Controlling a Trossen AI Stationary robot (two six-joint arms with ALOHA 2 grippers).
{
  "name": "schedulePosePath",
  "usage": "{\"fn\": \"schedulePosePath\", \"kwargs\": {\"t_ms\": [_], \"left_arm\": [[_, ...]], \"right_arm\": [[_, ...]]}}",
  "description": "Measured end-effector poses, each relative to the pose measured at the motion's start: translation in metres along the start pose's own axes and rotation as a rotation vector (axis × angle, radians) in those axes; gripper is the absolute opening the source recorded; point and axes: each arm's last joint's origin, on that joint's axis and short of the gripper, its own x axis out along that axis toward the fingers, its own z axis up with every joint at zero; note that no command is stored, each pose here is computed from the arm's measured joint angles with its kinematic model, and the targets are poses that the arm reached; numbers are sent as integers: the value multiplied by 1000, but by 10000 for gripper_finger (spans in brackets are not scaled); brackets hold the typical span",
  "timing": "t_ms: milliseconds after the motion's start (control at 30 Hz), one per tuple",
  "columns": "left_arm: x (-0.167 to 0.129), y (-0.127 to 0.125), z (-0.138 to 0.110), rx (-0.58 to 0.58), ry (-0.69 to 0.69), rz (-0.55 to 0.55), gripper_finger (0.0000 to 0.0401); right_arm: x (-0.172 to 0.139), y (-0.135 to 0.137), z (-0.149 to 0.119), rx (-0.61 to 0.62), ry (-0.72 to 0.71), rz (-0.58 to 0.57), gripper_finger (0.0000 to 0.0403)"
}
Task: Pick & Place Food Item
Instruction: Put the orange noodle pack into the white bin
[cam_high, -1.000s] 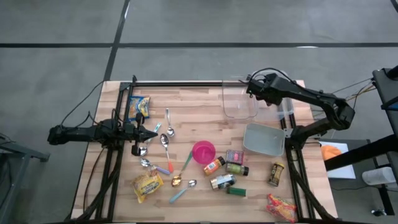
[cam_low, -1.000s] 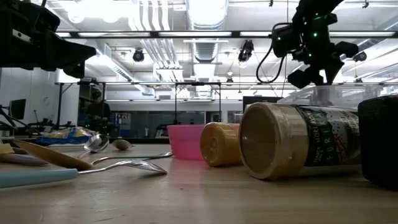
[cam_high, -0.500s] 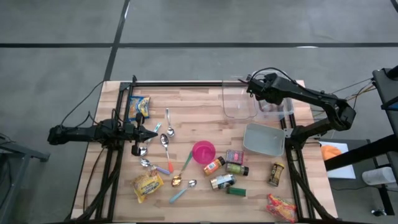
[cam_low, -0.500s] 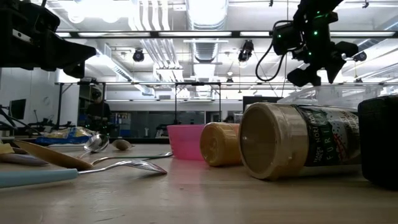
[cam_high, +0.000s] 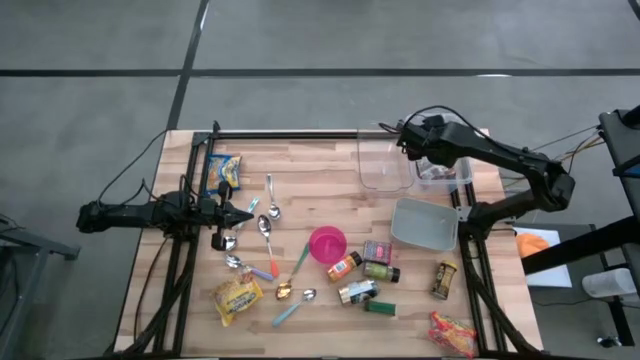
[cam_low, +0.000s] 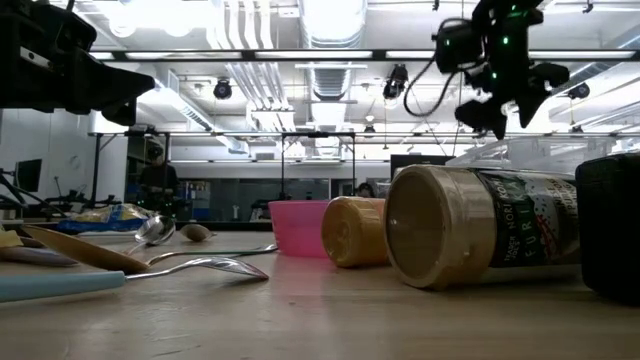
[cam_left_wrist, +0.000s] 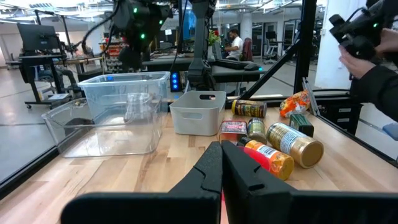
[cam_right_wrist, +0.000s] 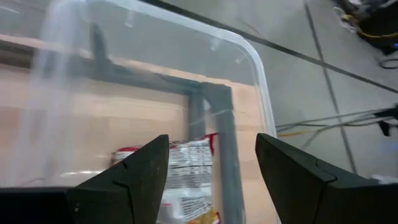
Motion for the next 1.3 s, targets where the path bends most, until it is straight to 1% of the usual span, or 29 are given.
{"fn": "schedulePosePath", "kwargs": {"t_ms": [200, 367, 567, 733, 933, 1067, 1200, 1300], "left_arm": [[0, 0, 0, 0, 0, 0, 0], [0, 0, 0, 0, 0, 0, 0], [0, 0, 0, 0, 1, 0, 0], [0, 0, 0, 0, 0, 0, 0], [0, 0, 0, 0, 0, 0, 0], [0, 0, 0, 0, 0, 0, 0], [0, 0, 0, 0, 0, 0, 0], [0, 0, 0, 0, 0, 0, 0]], "right_arm": [[-38, -9, 4, -22, -74, 158, 239], [-74, -18, -3, -57, -99, 365, 239], [-110, -20, -23, -162, -109, 584, 239], [-134, -11, -49, -285, -14, 766, 239], [-160, -6, -84, -352, 23, 862, 239], [-175, -3, -109, -405, 98, 913, 239], [-187, 1, -137, -435, 169, 923, 239], [-196, 7, -157, -444, 280, 905, 239]]}}
